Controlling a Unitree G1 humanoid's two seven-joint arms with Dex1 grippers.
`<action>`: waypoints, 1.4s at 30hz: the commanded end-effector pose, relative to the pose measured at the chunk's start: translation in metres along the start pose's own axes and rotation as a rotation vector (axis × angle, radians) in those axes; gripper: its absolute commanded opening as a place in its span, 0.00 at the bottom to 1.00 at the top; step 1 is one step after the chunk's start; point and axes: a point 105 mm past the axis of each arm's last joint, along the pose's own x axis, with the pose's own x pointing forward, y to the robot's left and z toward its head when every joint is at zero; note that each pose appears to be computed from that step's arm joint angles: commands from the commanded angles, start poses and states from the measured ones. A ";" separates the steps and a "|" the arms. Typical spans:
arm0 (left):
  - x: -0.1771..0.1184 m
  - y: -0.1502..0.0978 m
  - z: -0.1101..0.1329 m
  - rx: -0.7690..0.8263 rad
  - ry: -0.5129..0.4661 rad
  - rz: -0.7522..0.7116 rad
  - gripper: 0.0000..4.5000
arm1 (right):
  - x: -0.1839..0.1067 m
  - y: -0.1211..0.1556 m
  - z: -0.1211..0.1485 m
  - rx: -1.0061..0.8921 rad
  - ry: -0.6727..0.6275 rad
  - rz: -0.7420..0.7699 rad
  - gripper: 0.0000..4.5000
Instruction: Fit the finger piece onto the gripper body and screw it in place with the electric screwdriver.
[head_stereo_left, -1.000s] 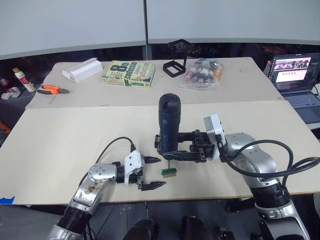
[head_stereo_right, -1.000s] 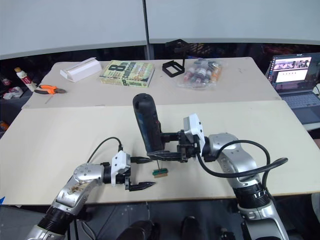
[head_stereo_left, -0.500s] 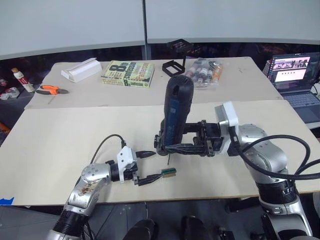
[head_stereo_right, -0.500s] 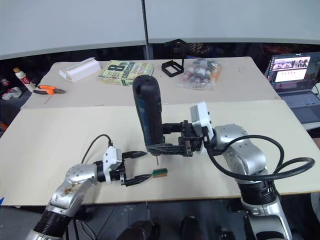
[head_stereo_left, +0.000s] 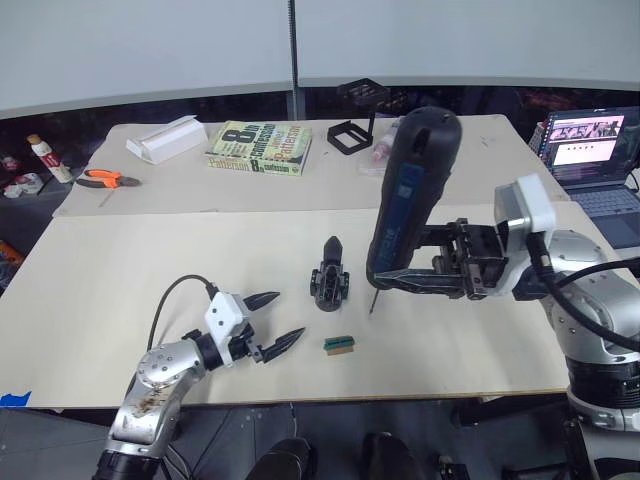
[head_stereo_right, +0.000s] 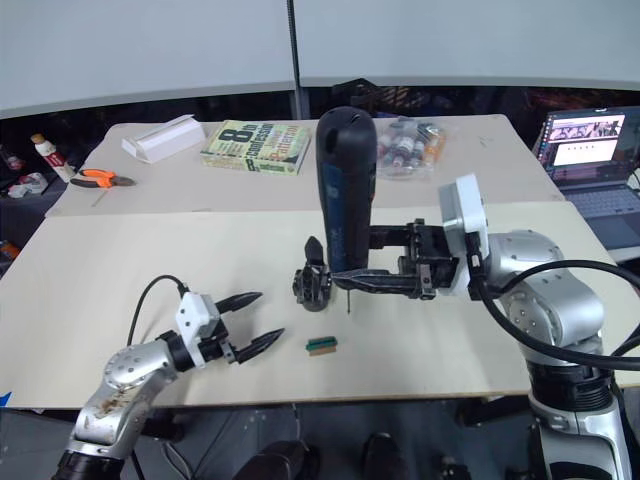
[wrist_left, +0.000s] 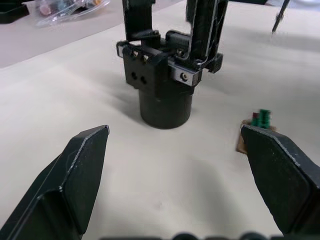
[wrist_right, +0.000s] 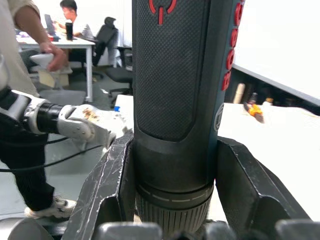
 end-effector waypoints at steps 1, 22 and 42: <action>0.023 0.003 0.000 0.026 -0.005 0.009 0.99 | -0.004 0.001 0.018 -0.061 -0.044 0.007 0.41; 0.084 0.000 -0.010 0.015 -0.045 0.001 0.99 | -0.004 0.004 0.022 -0.076 -0.036 -0.022 0.41; 0.051 0.012 0.003 0.102 -0.087 -0.373 0.51 | -0.012 0.005 0.023 -0.063 -0.003 -0.029 0.41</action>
